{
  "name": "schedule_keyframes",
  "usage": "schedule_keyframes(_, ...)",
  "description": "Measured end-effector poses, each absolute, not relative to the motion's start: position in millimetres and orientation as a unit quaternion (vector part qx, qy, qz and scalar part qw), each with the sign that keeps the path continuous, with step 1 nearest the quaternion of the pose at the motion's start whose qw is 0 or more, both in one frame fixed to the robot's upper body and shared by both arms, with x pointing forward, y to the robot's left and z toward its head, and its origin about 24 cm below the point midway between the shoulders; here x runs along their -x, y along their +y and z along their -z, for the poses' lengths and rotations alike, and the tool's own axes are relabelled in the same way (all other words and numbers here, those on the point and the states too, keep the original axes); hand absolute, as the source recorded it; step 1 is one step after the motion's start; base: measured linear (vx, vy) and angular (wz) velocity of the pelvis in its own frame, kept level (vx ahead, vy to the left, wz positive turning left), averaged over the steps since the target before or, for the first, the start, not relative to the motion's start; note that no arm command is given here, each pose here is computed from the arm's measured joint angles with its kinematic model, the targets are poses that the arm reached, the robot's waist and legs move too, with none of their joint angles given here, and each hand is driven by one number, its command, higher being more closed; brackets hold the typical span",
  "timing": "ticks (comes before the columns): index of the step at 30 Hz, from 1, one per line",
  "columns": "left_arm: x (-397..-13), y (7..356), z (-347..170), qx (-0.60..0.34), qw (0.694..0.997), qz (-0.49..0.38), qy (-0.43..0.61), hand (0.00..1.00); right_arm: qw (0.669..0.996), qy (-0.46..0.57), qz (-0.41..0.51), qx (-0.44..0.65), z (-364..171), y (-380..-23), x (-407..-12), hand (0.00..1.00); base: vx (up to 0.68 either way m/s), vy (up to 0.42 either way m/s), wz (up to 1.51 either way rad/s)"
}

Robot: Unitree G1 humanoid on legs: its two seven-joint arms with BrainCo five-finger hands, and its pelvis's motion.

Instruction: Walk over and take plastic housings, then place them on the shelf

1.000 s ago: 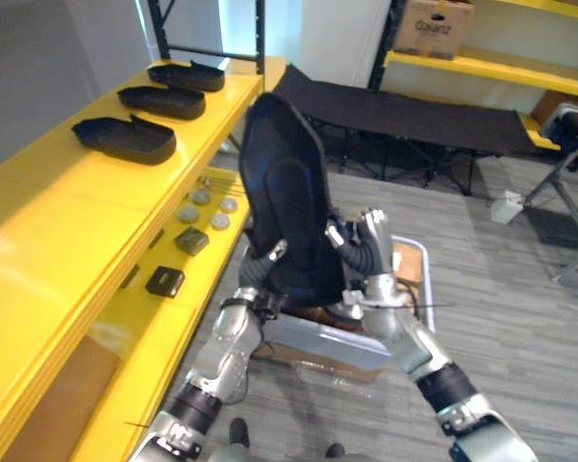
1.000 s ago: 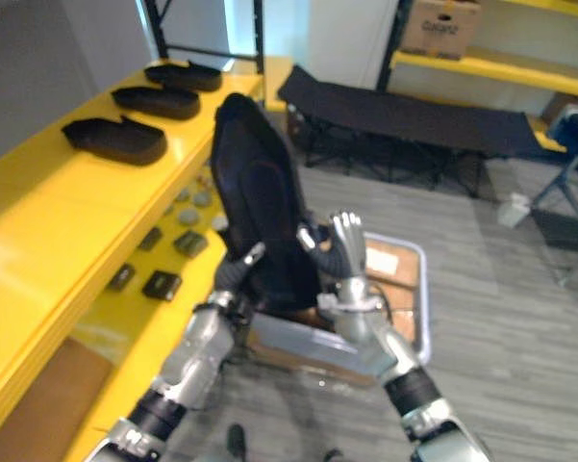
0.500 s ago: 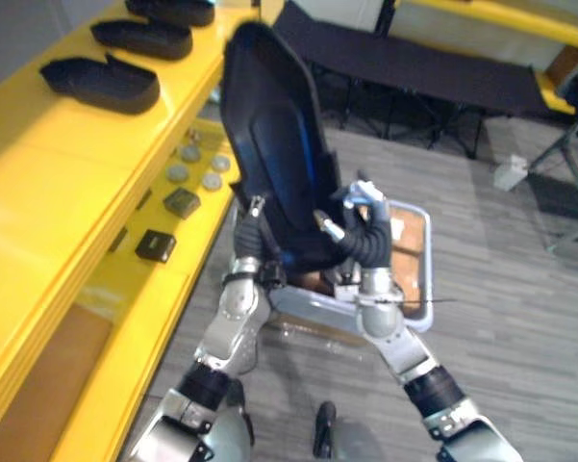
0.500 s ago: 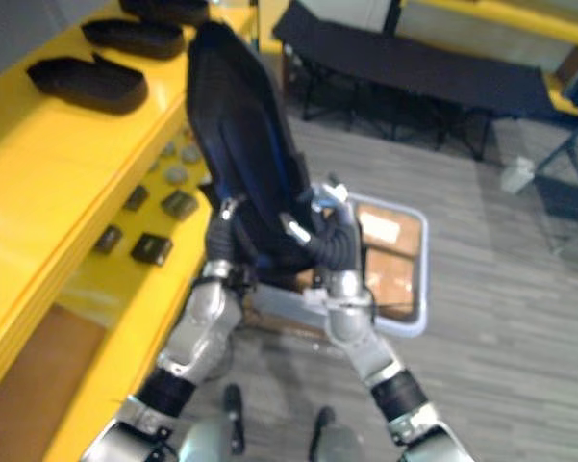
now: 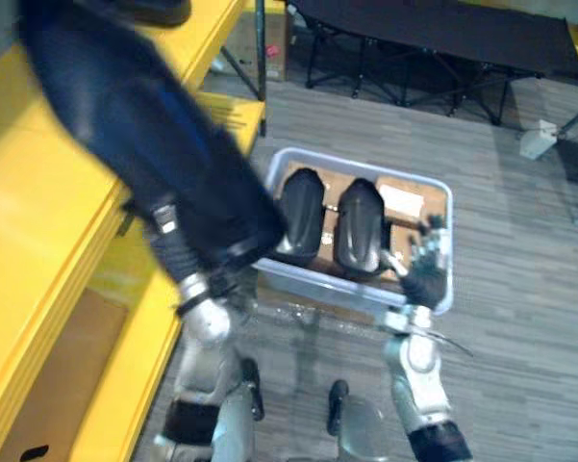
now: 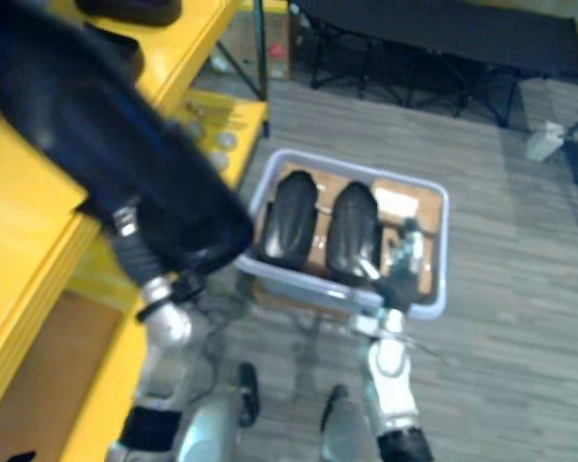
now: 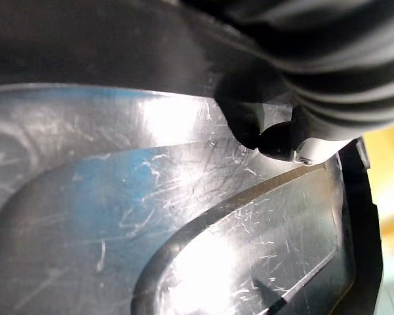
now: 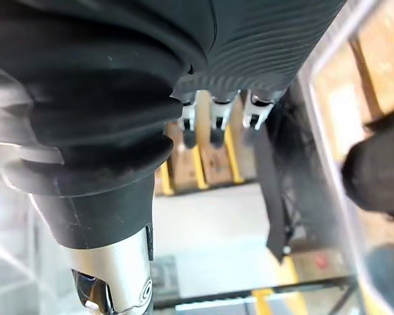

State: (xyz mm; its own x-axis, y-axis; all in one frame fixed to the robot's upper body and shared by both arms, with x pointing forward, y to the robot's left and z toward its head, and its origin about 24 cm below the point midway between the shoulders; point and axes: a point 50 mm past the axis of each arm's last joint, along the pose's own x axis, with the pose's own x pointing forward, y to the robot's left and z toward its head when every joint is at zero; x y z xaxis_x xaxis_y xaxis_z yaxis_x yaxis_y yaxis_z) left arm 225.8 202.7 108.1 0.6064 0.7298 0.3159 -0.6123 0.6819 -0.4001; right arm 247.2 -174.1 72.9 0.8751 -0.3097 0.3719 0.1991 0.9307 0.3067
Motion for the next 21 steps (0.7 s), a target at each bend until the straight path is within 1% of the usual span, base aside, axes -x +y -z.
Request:
schedule_keyframes(2,-204.1,231.2,-97.5,0.095,0.87,-0.432,-0.219,1.0,0.965,-0.203,0.12,-0.113,-72.9,-180.0,-250.3,0.0,0.1,-0.035,0.68)
schedule_keyframes(4,-192.7,245.7,-92.1,0.077,0.86,-0.458,-0.21,1.0,0.967,-0.2,0.118,-0.106,-73.9,-181.4,-256.5,0.0,0.08,-0.015,0.57)
schedule_keyframes(6,-174.0,265.2,-84.4,0.049,0.846,-0.494,-0.194,1.0,0.972,-0.185,0.104,-0.098,-75.5,-177.1,-274.9,0.0,0.14,-0.006,0.53)
schedule_keyframes(7,-168.8,269.0,-82.2,0.042,0.844,-0.501,-0.189,1.0,0.975,-0.179,0.092,-0.097,-75.4,-174.3,-280.0,0.0,0.13,-0.005,0.45)
schedule_keyframes(10,-140.8,286.2,-73.0,0.004,0.824,-0.543,-0.163,1.0,0.985,-0.149,0.022,-0.083,-71.5,-153.2,-294.9,0.0,0.07,-0.015,0.46)
schedule_keyframes(12,-119.0,299.6,-69.6,-0.027,0.8,-0.58,-0.15,1.0,0.988,-0.124,-0.039,-0.08,-62.2,-133.5,-295.2,0.0,0.07,-0.025,0.57)
schedule_keyframes(15,-97.5,308.8,-75.3,-0.076,0.777,-0.607,-0.152,1.0,0.989,-0.097,-0.08,-0.084,-50.0,-114.1,-293.6,0.0,0.07,-0.045,0.66)
schedule_keyframes(17,-84.5,313.6,-82.2,-0.105,0.769,-0.611,-0.16,1.0,0.987,-0.088,-0.097,-0.088,-46.2,-104.0,-292.0,0.0,0.05,-0.047,0.51)
schedule_keyframes(21,-66.4,315.1,-85.4,-0.12,0.762,-0.615,-0.16,1.0,0.986,-0.084,-0.125,-0.068,-46.4,-90.3,-291.0,0.0,0.02,-0.006,0.23)
